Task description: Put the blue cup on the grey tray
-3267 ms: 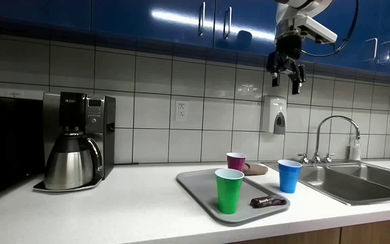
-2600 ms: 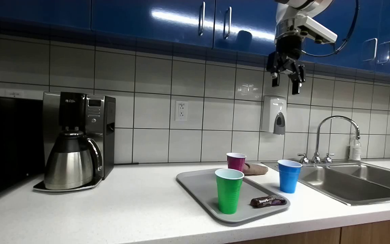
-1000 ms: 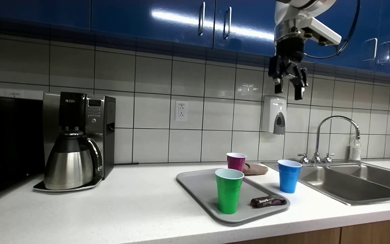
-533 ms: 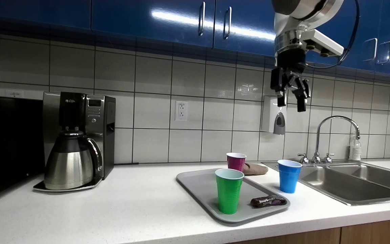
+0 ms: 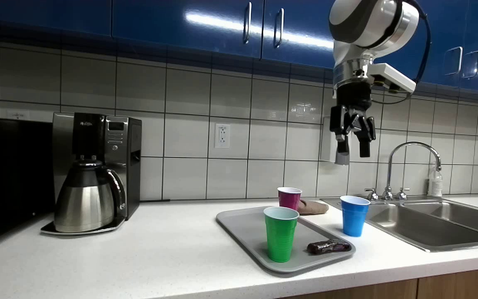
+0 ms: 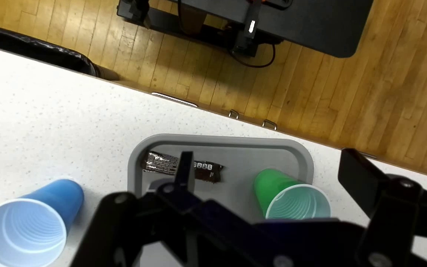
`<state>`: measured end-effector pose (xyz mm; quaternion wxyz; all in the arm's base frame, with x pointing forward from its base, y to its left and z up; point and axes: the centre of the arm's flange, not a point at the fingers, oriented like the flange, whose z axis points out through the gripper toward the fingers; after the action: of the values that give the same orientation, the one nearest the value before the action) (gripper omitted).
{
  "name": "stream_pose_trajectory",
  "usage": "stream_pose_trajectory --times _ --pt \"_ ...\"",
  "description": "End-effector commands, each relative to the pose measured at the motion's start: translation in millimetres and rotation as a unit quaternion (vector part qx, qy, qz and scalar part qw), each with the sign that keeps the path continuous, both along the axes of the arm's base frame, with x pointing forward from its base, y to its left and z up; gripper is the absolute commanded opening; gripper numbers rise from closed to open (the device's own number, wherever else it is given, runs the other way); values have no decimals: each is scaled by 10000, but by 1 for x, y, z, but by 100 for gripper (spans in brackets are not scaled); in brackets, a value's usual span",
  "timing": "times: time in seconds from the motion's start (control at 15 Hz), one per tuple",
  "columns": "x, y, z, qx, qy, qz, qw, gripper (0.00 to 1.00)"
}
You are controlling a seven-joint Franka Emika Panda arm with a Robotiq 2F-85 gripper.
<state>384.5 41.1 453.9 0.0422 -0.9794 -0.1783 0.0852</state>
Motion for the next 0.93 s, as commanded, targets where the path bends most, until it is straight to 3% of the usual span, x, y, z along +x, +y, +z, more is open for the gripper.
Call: stream_pose_trajectory --times 0.0,0.87 --pt "11 0 -21 -50 -101 70 9999 100" --pt "51 -3 -74 -149 -408 -302 9986 100"
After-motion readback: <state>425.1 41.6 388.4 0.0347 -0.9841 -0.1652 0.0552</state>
